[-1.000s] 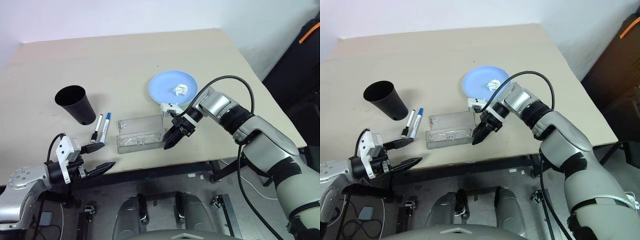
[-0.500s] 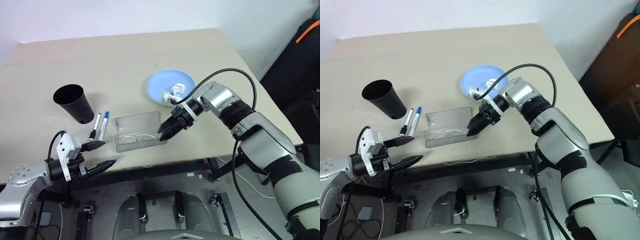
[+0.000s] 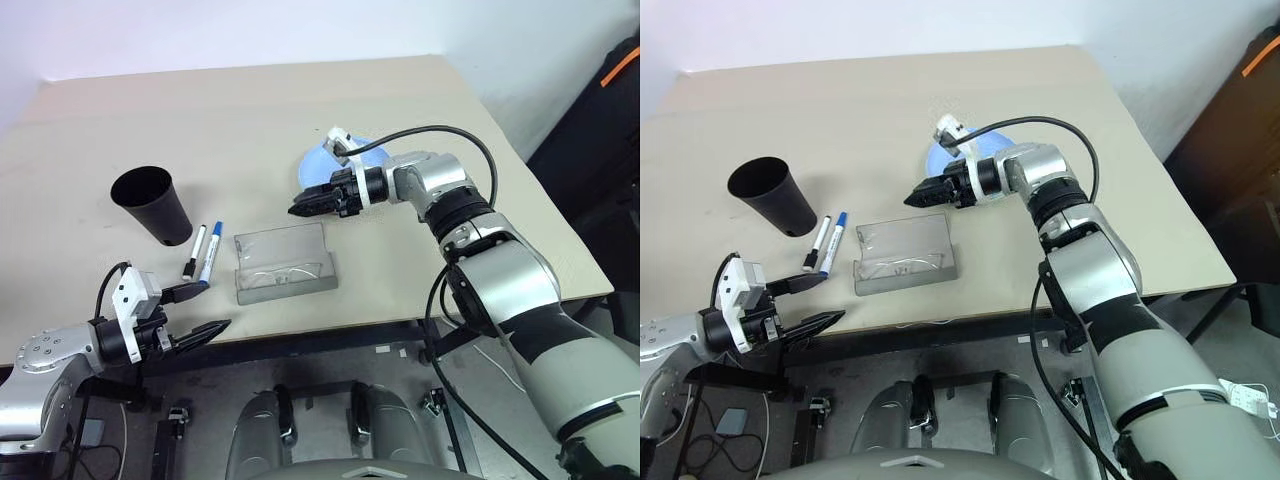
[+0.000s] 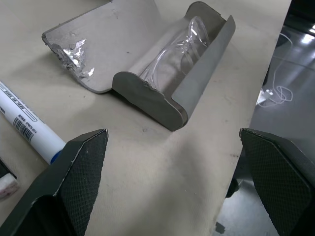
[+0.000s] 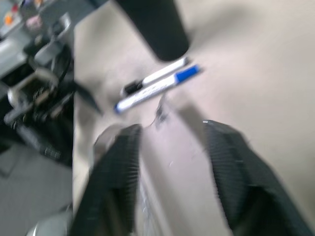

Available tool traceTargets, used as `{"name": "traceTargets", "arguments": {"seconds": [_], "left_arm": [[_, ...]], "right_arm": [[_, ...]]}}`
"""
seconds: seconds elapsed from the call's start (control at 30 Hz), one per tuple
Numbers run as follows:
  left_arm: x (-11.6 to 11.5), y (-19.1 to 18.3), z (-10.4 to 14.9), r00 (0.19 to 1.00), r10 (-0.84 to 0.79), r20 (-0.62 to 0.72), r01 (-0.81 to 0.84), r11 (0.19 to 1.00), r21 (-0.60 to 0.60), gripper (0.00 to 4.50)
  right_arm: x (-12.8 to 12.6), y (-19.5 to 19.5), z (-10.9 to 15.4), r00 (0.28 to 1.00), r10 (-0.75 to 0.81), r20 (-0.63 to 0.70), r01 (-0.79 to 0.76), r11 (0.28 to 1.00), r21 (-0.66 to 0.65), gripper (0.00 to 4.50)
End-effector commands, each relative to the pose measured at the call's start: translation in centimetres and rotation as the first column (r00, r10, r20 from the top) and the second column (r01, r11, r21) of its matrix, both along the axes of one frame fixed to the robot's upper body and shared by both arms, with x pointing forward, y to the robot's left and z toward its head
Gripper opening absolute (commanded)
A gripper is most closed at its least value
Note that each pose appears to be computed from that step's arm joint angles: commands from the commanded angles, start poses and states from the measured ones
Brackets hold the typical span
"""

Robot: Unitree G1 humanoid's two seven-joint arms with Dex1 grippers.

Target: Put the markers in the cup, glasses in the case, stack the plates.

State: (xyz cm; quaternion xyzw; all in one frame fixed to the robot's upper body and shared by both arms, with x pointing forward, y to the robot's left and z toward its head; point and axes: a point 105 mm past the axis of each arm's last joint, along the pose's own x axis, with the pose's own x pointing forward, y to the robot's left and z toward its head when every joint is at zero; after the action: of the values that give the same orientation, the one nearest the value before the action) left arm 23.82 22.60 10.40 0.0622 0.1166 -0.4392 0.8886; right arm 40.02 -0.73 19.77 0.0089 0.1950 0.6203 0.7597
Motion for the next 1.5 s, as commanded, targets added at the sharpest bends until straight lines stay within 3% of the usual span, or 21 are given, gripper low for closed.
{"name": "traceTargets", "arguments": {"seconds": [0.03,0.1,0.23,0.9,1.2,1.5], "left_arm": [[0.1,0.1,0.7,0.999,-0.012,0.035,0.012,1.0,0.009,4.5],[0.1,0.1,0.7,0.999,-0.011,0.037,0.011,1.0,0.01,4.5],[0.1,0.2,0.8,0.999,-0.008,0.042,0.008,1.0,0.009,4.5],[-0.9,0.9,0.7,1.0,0.006,0.028,-0.007,1.0,0.011,4.5],[-1.3,0.5,0.8,1.0,0.013,0.029,-0.013,1.0,0.011,4.5],[-1.1,-0.3,1.5,0.999,0.012,0.03,-0.012,1.0,0.012,4.5]], "right_arm": [[0.9,1.1,2.1,0.992,-0.047,0.116,0.044,0.999,0.027,0.58],[1.3,1.4,1.7,0.979,-0.061,0.193,0.063,0.998,-0.008,0.03],[1.7,2.1,0.1,0.934,-0.03,0.356,0.077,0.99,-0.118,0.03],[1.2,3.6,-4.8,0.884,0.106,0.455,0.069,0.933,-0.352,0.03],[1.1,3.0,-5.1,0.889,0.158,0.43,0.045,0.904,-0.426,0.03],[-0.2,3.0,-2.0,0.91,0.248,0.332,-0.113,0.919,-0.378,0.03]]}}
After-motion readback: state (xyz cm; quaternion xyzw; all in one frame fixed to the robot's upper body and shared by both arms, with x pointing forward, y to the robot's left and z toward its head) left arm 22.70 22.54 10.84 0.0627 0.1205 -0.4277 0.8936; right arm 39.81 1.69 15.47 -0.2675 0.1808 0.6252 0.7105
